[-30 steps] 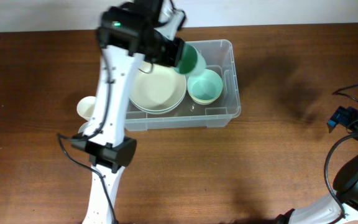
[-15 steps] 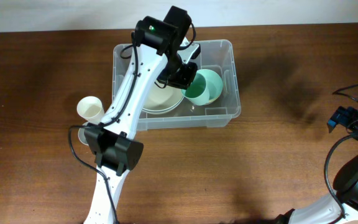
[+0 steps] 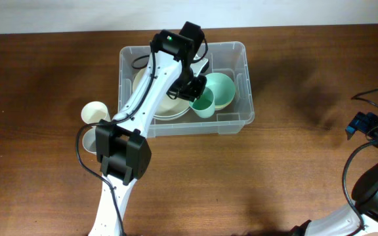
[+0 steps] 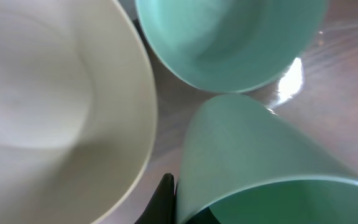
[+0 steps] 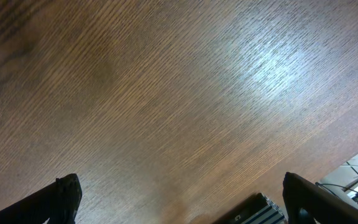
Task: Pack container
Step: 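Lower the mint green cup into the container front and release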
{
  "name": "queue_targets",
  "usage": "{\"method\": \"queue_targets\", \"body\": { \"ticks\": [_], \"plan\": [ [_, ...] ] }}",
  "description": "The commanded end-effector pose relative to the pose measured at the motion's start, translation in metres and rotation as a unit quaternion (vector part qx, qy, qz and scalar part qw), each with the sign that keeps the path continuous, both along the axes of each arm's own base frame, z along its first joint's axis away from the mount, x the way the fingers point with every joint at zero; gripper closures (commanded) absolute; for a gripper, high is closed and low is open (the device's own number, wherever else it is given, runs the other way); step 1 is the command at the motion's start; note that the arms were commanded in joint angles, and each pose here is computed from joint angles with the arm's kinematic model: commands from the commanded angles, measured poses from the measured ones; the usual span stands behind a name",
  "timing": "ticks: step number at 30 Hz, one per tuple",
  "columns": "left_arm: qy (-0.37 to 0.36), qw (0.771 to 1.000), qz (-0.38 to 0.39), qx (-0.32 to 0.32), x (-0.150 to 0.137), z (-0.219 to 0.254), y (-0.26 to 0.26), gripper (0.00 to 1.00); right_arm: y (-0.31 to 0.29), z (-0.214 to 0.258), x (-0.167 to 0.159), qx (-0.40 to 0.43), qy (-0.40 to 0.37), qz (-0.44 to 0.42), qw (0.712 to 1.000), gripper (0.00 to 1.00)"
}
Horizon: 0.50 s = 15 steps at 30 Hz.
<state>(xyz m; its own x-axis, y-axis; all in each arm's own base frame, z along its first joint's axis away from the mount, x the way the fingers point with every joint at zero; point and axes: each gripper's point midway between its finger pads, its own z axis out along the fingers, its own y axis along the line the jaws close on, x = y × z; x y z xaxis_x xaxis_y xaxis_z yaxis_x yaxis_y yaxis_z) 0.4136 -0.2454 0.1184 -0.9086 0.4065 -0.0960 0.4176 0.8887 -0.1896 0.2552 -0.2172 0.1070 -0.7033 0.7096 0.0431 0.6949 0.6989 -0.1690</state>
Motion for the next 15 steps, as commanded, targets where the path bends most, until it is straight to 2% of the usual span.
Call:
{"method": "queue_targets", "body": {
  "ticks": [1, 15],
  "plan": [
    [-0.012, 1.000, 0.005, 0.010, 0.002, 0.002, 0.005, 0.99, -0.004, 0.009, 0.001, -0.013, -0.010, -0.004, 1.000, 0.01],
    [0.024, 0.999, 0.010, 0.028, -0.010, -0.026, 0.011, 0.99, -0.004, 0.009, 0.001, -0.013, -0.010, -0.004, 1.000, 0.01]
  ]
}}
